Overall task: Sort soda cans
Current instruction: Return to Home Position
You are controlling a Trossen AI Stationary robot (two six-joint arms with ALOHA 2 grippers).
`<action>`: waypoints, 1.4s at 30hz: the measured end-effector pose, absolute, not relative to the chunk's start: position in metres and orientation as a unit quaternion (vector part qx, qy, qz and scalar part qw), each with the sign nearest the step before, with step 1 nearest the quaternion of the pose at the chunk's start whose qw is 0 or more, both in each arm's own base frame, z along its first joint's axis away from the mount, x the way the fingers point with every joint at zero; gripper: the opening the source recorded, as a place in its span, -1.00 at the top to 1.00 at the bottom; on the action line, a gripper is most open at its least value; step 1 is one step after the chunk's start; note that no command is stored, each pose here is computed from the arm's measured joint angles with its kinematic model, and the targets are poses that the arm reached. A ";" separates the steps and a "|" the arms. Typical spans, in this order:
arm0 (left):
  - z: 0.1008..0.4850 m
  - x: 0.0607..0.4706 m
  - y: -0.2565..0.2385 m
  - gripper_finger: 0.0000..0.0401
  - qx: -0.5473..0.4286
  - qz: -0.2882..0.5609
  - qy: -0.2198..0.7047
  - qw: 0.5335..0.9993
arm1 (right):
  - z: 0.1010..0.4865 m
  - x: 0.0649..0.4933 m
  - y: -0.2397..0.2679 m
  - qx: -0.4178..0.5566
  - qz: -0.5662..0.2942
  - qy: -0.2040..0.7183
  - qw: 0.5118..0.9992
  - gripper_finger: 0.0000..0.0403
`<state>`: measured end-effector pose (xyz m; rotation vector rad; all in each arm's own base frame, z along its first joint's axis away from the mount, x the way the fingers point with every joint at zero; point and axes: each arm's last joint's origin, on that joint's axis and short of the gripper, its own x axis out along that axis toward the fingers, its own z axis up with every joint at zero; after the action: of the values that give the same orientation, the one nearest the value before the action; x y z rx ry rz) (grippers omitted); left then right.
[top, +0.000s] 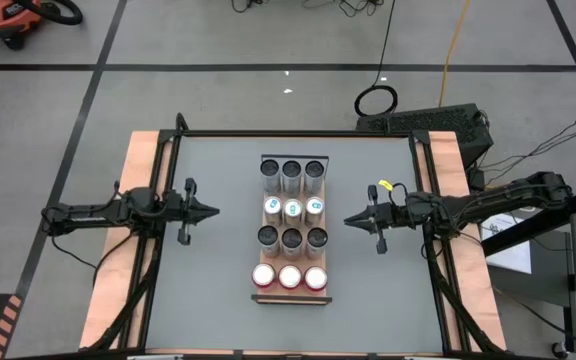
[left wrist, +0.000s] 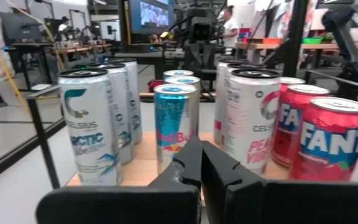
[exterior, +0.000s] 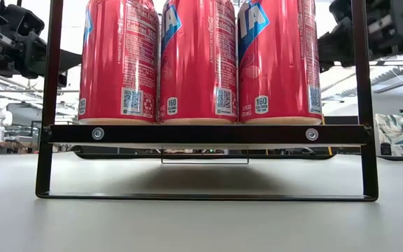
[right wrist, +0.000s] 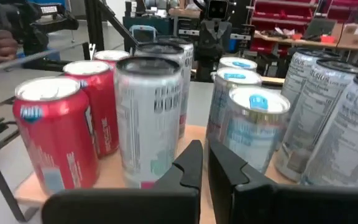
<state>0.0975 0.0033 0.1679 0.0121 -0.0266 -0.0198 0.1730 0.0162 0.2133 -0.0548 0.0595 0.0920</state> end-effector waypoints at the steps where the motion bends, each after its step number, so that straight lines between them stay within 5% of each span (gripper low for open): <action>1: 0.168 0.097 0.003 0.99 0.007 -0.013 -0.013 1.000 | 0.209 0.171 0.016 -0.030 0.046 0.027 0.998 1.00; 9: 0.168 0.098 0.000 0.99 0.003 -0.024 -0.013 1.000 | 0.173 0.148 0.012 -0.033 0.022 -0.053 0.998 1.00; 42: 0.167 0.098 0.001 0.99 0.018 -0.006 -0.010 1.000 | 0.170 0.124 0.010 -0.019 0.050 0.000 0.999 1.00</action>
<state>0.0977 0.0012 0.1668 0.0367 -0.0195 -0.0122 0.1242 0.0097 0.1705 -0.0383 0.0000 0.0995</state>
